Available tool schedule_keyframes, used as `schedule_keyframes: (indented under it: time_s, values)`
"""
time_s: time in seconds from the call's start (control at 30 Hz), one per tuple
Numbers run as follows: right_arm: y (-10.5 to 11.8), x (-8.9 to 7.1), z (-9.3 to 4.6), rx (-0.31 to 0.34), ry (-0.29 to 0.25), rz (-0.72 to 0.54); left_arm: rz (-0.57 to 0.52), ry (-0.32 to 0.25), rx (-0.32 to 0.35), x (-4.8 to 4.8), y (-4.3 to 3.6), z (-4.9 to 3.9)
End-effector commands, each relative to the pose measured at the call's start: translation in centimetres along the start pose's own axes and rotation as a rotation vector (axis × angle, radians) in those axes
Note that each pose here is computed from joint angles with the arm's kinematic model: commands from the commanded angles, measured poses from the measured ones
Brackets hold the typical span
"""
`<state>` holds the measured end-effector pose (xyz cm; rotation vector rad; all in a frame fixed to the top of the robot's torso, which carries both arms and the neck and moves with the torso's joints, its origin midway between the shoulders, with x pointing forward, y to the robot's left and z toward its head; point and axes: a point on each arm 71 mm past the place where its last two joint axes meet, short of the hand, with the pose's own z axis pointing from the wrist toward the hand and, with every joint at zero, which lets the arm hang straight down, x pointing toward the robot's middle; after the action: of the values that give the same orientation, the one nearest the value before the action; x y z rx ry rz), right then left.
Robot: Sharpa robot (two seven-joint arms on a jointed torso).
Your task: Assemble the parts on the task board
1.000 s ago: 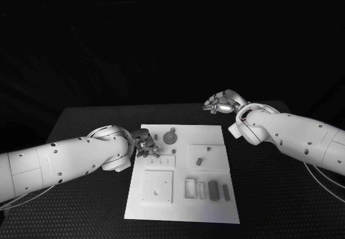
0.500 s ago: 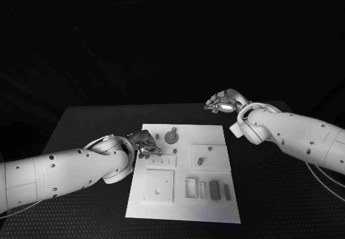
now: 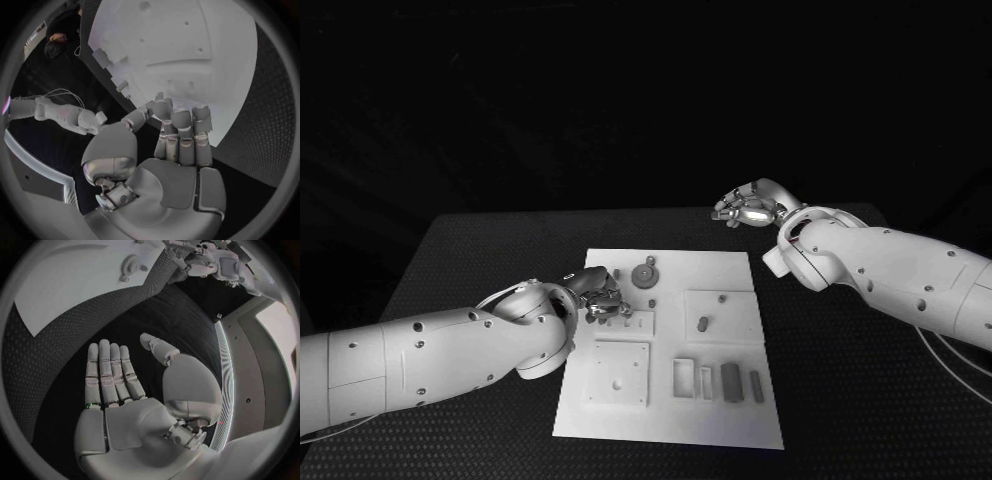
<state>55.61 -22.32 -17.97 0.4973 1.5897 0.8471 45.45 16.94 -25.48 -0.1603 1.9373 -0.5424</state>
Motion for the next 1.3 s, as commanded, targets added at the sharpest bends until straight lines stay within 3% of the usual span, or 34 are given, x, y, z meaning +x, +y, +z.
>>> schedule_keyframes:
  time_s: [0.03, 0.7, 1.3]
  values:
    - [0.1, 0.0, 0.0, -0.008, 0.005, -0.006, 0.016, -0.02, 0.009, 0.06, 0.01, 0.08]
    - [0.2, 0.1, 0.0, -0.011, 0.007, -0.005, 0.033, -0.011, 0.003, 1.21, 0.4, 0.67]
    - [0.2, 0.2, 0.1, -0.011, 0.009, -0.005, 0.076, 0.04, 0.009, 1.69, 0.12, 0.75]
